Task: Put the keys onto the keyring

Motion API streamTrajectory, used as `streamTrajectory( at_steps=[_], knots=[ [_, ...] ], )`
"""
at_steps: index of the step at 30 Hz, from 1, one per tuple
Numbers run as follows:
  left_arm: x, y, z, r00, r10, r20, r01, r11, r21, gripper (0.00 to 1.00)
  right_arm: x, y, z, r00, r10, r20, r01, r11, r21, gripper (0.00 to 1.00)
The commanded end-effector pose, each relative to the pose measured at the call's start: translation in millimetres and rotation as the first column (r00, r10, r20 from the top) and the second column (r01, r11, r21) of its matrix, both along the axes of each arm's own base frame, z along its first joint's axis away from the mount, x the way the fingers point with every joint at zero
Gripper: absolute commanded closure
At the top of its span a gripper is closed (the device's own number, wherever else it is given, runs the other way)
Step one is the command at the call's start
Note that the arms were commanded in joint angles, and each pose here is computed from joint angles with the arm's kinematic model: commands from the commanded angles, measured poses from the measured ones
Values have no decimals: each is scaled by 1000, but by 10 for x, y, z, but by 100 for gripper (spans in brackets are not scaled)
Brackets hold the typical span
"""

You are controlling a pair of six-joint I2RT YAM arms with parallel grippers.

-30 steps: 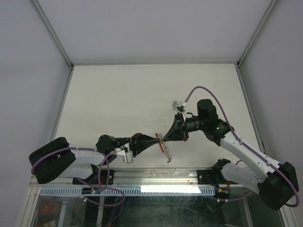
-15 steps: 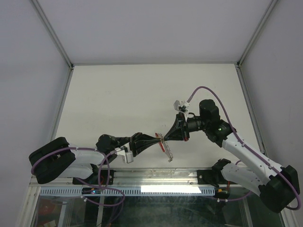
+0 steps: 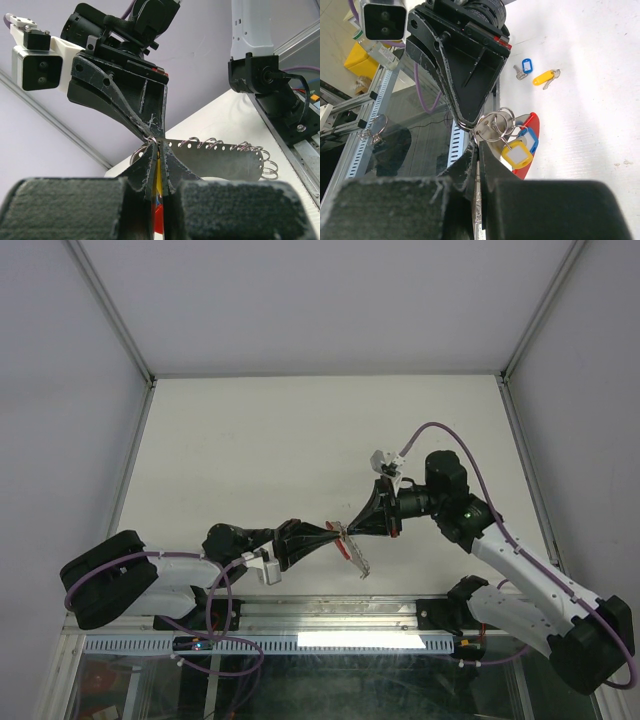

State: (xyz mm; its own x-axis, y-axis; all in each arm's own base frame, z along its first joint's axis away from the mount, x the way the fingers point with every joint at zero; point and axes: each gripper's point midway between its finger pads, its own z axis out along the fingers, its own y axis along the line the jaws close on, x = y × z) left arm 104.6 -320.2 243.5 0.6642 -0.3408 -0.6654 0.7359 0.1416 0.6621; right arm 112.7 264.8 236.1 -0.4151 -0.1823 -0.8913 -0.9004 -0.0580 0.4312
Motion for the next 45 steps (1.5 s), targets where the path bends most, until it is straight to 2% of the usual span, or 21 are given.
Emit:
streamTrajectory(
  at_steps=[1,27,31,35,39,45],
  knots=[
    [-173,85,319,991,-57,120,69,993,-94,100,161,14,409,988,-71,140,58,994,96,100],
    [-69,74,236,996,-5,94,11,998,-66,100,239,-20,454,974,-163,160,143,982,125,100],
    [136,185,212,993,115,-20,-116,988,-102,100,351,-73,336,955,-225,191,216,974,70,100],
    [313,282,146,965,196,-172,-214,972,-97,100,474,-131,197,935,-289,207,292,956,18,100],
    [420,249,-60,897,210,-388,-227,974,4,100,548,-160,96,923,-320,214,330,944,-14,100],
    [442,238,-268,784,247,-570,-205,969,138,100,578,-188,20,915,-342,216,355,934,-25,100]
  ],
)
